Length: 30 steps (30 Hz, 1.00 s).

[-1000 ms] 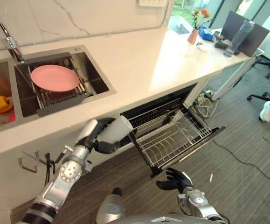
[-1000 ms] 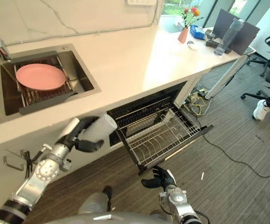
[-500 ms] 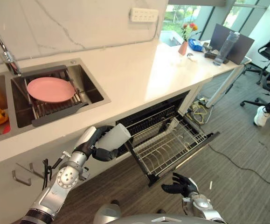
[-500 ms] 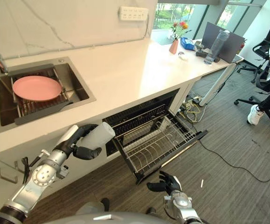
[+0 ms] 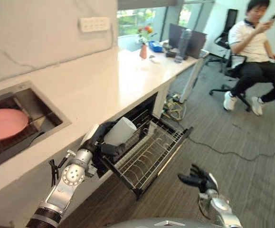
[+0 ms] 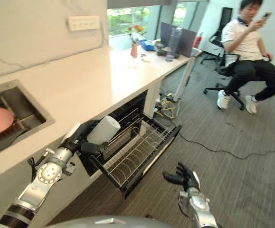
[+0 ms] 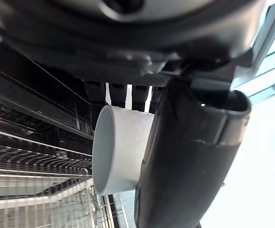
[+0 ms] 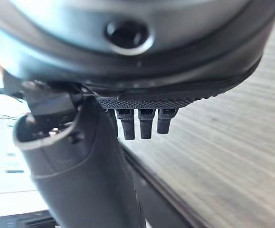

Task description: Place the dishes in the dishwasher.

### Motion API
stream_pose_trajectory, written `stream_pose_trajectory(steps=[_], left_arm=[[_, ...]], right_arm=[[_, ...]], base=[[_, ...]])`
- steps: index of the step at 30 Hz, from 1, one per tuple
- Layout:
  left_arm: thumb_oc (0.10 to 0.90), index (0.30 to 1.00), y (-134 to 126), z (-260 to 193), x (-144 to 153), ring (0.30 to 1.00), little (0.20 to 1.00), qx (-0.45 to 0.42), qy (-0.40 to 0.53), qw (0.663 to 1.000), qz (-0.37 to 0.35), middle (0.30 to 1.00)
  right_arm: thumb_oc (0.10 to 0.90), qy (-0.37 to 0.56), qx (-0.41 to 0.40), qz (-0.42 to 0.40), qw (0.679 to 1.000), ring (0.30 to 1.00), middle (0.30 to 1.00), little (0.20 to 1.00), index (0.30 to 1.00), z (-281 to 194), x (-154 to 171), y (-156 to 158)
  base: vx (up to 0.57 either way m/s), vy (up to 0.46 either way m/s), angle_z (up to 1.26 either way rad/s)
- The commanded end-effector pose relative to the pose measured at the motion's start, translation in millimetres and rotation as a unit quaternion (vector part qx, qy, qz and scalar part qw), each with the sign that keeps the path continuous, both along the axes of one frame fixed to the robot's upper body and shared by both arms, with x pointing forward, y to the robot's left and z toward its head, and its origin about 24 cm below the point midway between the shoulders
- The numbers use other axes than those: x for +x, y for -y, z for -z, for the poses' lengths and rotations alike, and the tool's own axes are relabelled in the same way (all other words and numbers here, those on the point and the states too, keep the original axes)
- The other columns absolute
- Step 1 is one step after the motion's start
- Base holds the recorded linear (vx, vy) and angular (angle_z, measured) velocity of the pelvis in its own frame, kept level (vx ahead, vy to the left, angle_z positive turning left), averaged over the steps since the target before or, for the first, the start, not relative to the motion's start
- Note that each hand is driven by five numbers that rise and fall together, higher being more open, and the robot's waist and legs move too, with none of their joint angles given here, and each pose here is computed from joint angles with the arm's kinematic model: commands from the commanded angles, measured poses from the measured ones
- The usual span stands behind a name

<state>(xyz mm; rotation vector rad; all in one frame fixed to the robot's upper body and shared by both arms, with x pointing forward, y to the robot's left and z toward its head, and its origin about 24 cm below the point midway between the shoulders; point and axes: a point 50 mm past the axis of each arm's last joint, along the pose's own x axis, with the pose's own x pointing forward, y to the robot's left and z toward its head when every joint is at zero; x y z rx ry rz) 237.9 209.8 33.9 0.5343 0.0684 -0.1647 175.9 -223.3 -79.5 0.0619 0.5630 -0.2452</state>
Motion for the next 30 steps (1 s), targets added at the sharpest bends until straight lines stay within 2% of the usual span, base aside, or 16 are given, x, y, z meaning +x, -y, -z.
stream_pose_trajectory(steps=[1, 2, 3, 4, 6, 7, 8, 11, 13, 14, 18, 22, 30], left_arm=[[0.400, 0.300, 25.7, -61.9, 30.2, 0.300, 0.300, -0.086, 0.158, 0.983, 0.046, 0.300], [0.400, 0.300, 28.8, -63.5, 31.8, 0.300, 0.300, -0.093, 0.161, 0.981, 0.048, 0.300], [0.400, 0.300, 28.9, -63.5, 32.0, 0.300, 0.300, -0.093, 0.161, 0.981, 0.048, 0.300], [0.400, 0.300, 38.4, -65.7, 37.3, 0.300, 0.300, -0.110, 0.164, 0.979, 0.055, 0.300], [0.400, 0.300, 46.6, -65.9, 42.6, 0.300, 0.300, -0.114, 0.163, 0.978, 0.059, 0.300], [0.400, 0.300, 50.3, -66.4, 45.4, 0.300, 0.300, -0.108, 0.165, 0.978, 0.061, 0.300], [0.400, 0.300, 50.4, -66.3, 45.6, 0.300, 0.300, -0.107, 0.165, 0.979, 0.061, 0.300], [0.400, 0.300, 62.7, -69.6, 55.0, 0.300, 0.300, -0.054, 0.185, 0.979, 0.060, 0.300], [0.400, 0.300, 65.0, -70.6, 57.3, 0.300, 0.300, -0.040, 0.194, 0.979, 0.056, 0.300], [0.400, 0.300, 69.2, -73.8, 61.1, 0.300, 0.300, -0.011, 0.218, 0.975, 0.046, 0.300], [0.400, 0.300, 71.5, -78.1, 61.6, 0.300, 0.300, 0.041, 0.258, 0.965, 0.033, 0.300], [0.400, 0.300, 77.4, -85.9, 73.1, 0.300, 0.300, 0.135, 0.312, 0.940, 0.017, 0.300], [0.400, 0.300, 89.4, -90.5, 71.9, 0.300, 0.300, 0.159, 0.349, 0.923, 0.018, 0.300]], right_arm=[[0.800, 0.261, -0.056, 0.007, 0.964, 0.900, 0.900, 0.900, 0.900, -96.3, 60.2, 22.0], [0.800, 0.303, -0.029, 0.001, 0.953, 0.900, 0.900, 0.900, 0.900, -110.9, 63.8, 13.7], [0.800, 0.303, -0.028, 0.002, 0.953, 0.900, 0.900, 0.900, 0.900, -111.1, 63.3, 13.8], [0.800, 0.365, 0.052, -0.006, 0.930, 0.900, 0.900, 0.900, 0.900, -130.0, 67.8, -8.8], [0.800, 0.401, 0.132, -0.037, 0.906, 0.900, 0.900, 0.900, 0.900, -143.2, 69.4, -34.1], [0.800, 0.411, 0.166, -0.053, 0.895, 0.900, 0.900, 0.900, 0.900, -148.3, 69.3, -45.4], [0.800, 0.411, 0.167, -0.053, 0.895, 0.900, 0.900, 0.900, 0.900, -148.3, 69.1, -45.4], [0.800, 0.425, 0.283, -0.097, 0.854, 0.900, 0.900, 0.900, 0.900, -163.6, 65.3, -82.1], [0.800, 0.425, 0.298, -0.105, 0.848, 0.900, 0.900, 0.900, 0.900, -166.3, 64.6, -88.4], [0.800, 0.427, 0.332, -0.119, 0.833, 0.900, 0.900, 0.900, 0.900, -172.6, 63.9, -100.3], [0.800, 0.419, 0.360, -0.137, 0.822, 0.900, 0.900, 0.900, 0.900, -176.0, 63.2, -113.9], [0.800, 0.415, 0.357, -0.165, 0.820, 0.900, 0.900, 0.900, 0.900, -180.6, 63.4, -125.8], [0.800, 0.425, 0.371, -0.144, 0.813, 0.900, 0.900, 0.900, 0.900, -189.6, 70.5, -134.2]], base=[[0.03, 0.008, -0.34], [0.02, 0.005, -0.21], [0.01, -0.009, -0.12], [0.00, -0.017, -0.05], [0.00, -0.011, -0.02], [0.00, 0.000, 0.00], [0.00, 0.000, 0.00], [0.00, -0.017, 0.02], [0.00, -0.014, 0.05], [0.00, -0.013, 0.04], [-0.01, -0.011, 0.03], [-0.01, -0.013, 0.05], [0.00, -0.004, 0.04]])
